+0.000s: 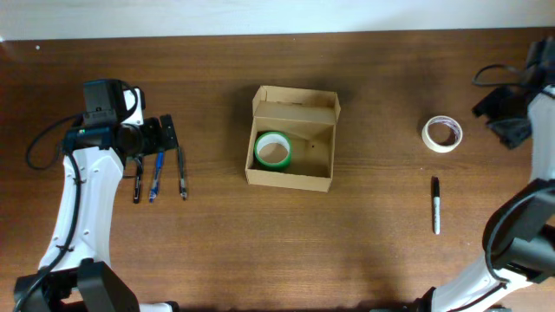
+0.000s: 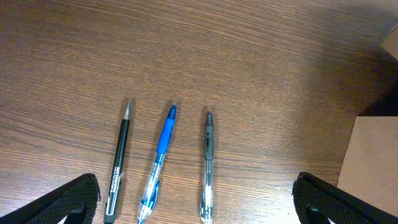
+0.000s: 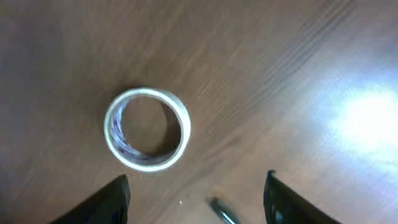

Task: Pack container
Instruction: 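Move the right gripper to the white tape roll and grasp it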

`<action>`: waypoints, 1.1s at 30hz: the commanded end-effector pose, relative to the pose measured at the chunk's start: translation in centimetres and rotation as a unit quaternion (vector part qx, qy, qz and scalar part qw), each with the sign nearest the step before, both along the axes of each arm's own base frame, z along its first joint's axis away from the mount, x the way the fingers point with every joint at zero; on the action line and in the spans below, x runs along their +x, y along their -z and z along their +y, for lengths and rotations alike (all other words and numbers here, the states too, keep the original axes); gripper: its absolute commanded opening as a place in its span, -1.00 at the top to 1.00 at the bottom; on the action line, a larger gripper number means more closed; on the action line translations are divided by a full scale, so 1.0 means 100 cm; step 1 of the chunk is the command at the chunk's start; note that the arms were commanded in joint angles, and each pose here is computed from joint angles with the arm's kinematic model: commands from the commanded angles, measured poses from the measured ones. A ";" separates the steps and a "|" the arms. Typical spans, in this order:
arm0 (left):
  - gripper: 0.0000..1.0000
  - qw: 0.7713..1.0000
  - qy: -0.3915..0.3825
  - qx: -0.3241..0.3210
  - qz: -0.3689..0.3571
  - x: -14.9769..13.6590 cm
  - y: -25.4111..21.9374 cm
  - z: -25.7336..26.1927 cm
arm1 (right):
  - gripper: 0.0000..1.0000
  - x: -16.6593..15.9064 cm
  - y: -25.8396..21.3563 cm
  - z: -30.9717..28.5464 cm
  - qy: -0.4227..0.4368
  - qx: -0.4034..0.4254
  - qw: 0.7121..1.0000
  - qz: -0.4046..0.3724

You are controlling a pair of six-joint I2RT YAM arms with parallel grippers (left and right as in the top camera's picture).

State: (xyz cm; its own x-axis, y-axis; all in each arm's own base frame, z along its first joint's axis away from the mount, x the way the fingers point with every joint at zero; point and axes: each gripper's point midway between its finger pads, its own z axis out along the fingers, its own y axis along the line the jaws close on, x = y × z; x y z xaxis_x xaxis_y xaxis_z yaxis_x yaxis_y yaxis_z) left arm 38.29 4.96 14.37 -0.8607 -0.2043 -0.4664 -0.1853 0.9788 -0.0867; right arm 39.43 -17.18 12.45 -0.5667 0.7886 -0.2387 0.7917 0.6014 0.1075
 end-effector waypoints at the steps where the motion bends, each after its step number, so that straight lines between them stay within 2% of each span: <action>1: -0.98 1.000 0.004 0.008 -0.005 0.004 -0.004 0.003 | -0.34 -0.005 0.026 0.011 0.019 0.027 0.999 0.000; 5: -0.99 1.000 0.004 0.008 -0.005 0.004 -0.004 0.003 | -0.33 -0.002 0.063 0.018 0.015 0.046 0.999 -0.005; 10: -0.99 1.000 0.004 0.008 -0.005 0.004 -0.004 0.003 | -0.33 -0.002 0.089 0.021 0.030 0.064 0.997 0.017; 23: -0.99 1.000 0.004 0.008 -0.005 0.004 -0.004 0.003 | -0.21 -0.001 0.123 0.033 0.040 0.083 0.995 0.046; 27: -0.98 1.000 0.004 0.008 -0.005 0.004 -0.004 0.003 | 0.03 -0.002 0.127 0.035 0.040 0.074 0.995 0.056; 31: -0.99 1.000 0.004 0.008 -0.005 0.004 -0.004 0.003 | 0.50 -0.008 0.130 0.035 0.041 0.070 0.994 0.070; 32: -0.99 1.000 0.004 0.008 -0.005 0.004 -0.004 0.003 | 0.70 -0.010 0.130 0.034 0.042 0.067 0.994 0.075; 33: -0.99 1.000 0.004 0.008 -0.005 0.004 -0.004 0.003 | 0.77 -0.012 0.130 0.033 0.042 0.066 0.994 0.078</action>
